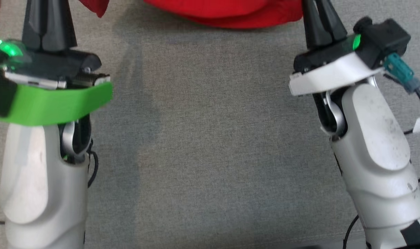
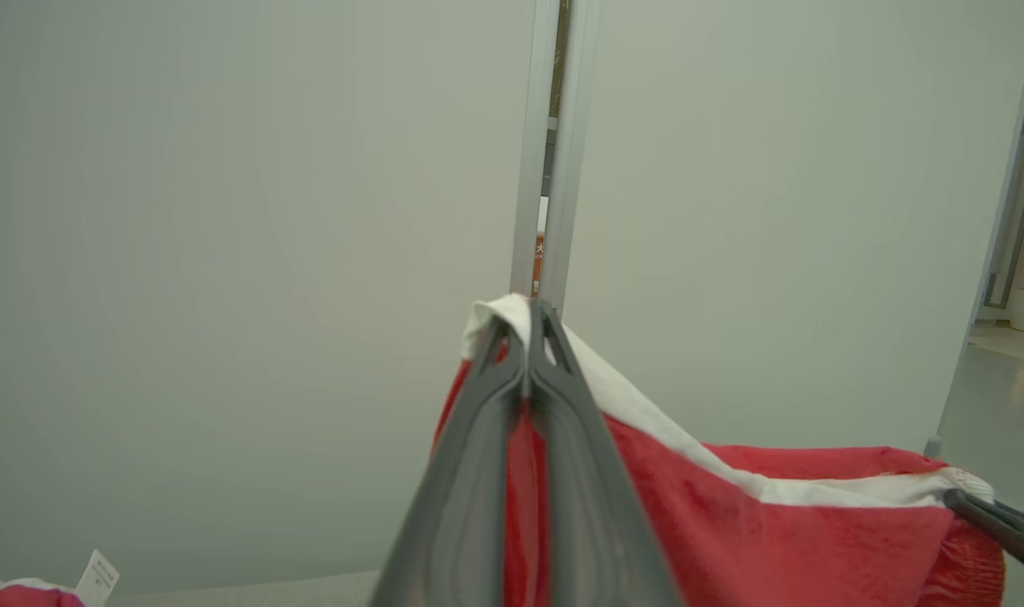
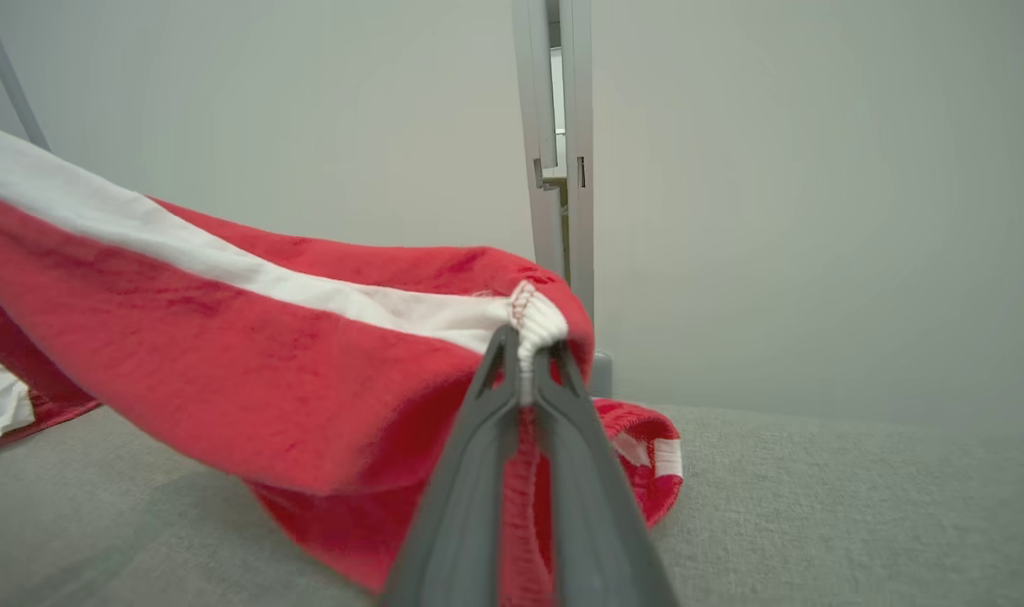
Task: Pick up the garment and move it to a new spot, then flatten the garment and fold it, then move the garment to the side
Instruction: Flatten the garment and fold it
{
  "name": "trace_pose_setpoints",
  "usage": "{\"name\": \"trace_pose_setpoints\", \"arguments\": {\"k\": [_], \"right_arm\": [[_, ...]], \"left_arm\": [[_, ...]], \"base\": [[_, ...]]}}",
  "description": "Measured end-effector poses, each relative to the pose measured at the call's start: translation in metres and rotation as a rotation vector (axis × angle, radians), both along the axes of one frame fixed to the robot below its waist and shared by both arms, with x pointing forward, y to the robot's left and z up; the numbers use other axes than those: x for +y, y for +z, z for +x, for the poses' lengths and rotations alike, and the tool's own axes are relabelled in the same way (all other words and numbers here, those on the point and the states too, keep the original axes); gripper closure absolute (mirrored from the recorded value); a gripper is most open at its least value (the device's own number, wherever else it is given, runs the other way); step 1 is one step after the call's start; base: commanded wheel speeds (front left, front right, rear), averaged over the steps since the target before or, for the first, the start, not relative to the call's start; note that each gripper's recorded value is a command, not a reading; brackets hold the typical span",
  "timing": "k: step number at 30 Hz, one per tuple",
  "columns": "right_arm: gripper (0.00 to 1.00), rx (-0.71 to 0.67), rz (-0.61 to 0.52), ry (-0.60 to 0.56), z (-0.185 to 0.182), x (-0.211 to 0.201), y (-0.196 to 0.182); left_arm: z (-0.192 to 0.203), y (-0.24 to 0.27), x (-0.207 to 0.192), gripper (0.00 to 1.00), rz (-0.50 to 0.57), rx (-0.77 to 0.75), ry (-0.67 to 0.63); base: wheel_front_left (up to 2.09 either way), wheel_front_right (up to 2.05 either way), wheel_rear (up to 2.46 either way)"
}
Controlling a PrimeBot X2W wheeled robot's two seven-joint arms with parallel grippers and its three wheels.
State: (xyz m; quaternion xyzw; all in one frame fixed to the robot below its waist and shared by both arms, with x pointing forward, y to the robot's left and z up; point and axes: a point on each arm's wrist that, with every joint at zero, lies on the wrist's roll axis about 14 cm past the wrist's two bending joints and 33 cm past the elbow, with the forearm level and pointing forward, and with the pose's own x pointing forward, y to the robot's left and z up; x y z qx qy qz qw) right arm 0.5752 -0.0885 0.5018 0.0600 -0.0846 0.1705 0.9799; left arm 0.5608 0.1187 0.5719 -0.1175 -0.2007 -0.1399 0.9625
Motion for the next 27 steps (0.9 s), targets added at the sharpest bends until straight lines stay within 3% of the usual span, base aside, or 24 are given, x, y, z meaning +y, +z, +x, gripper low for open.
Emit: {"name": "trace_pose_setpoints", "arguments": {"k": [19, 27], "right_arm": [[1.00, -0.026, 0.064, -0.127, -0.153, -0.051, 0.040], [1.00, 0.067, 0.036, -0.157, -0.194, -0.063, 0.025]], "left_arm": [[-0.161, 0.028, 0.000, 1.00, -0.065, 0.027, -0.002], [-0.187, 0.005, -0.004, 1.00, -0.077, 0.126, -0.016]], "base": [[0.00, 0.00, 0.00], [0.00, 0.00, 0.00]]}}
